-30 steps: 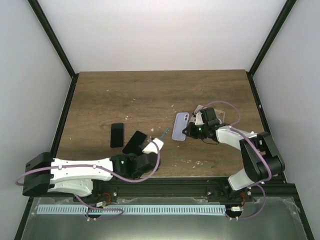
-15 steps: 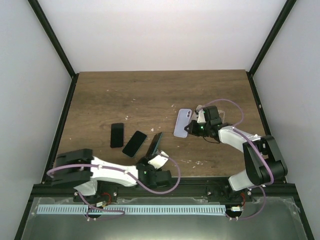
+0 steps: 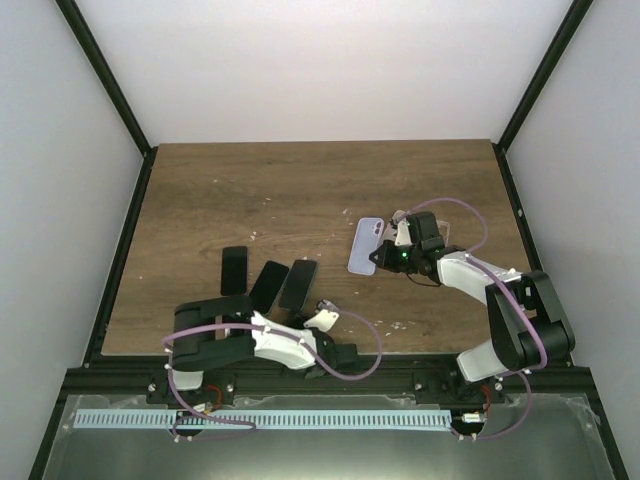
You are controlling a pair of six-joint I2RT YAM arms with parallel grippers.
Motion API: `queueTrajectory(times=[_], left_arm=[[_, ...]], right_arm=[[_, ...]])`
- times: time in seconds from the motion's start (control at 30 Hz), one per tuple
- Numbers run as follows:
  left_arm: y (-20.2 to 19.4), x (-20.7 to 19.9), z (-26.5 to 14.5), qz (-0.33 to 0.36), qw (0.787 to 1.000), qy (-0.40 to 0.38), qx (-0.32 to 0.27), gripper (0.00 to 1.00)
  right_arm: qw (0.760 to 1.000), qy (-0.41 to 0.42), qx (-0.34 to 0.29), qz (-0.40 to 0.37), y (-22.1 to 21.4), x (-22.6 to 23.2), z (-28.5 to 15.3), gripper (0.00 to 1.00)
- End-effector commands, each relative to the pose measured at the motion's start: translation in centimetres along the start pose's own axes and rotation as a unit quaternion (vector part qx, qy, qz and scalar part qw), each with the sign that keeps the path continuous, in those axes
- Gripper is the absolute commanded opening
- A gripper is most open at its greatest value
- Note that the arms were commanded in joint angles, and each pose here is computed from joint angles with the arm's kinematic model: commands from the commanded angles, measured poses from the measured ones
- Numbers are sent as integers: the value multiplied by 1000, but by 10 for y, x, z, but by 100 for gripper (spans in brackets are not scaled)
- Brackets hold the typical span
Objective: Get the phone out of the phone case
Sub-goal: Place the phone at the center of the board, then move the phone to the center of the board.
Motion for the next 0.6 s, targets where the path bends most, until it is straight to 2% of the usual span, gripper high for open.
queueTrajectory(times=[0.0, 0.1, 0.27, 0.43, 0.57], left_arm=[[-17, -9, 8, -41, 993, -57, 91, 31], [-7, -4, 1, -58, 992, -83, 80, 52], [20, 10, -19, -93, 982, -155, 56, 64], [50, 25, -34, -130, 964, -230, 21, 69], [69, 34, -22, -186, 934, -305, 4, 62]], right_arm=[[1000, 7, -18, -11, 13, 6, -3, 1], [1000, 6, -19, -11, 14, 6, -3, 1], [1000, 6, -23, -9, 15, 6, -6, 1], [999, 2, -36, -2, 21, 2, -11, 1], [999, 0, -52, 11, 29, -7, -19, 1]])
Point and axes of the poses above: each gripper's point midway between its finger pads, its own z axis out along the fingers, its own x axis along the line the jaws close on, y = z × x, the point moved 10 cm from there along -z, back along the fingers, and after that the axes turned 1 degree about z, right-handed, at the moved point
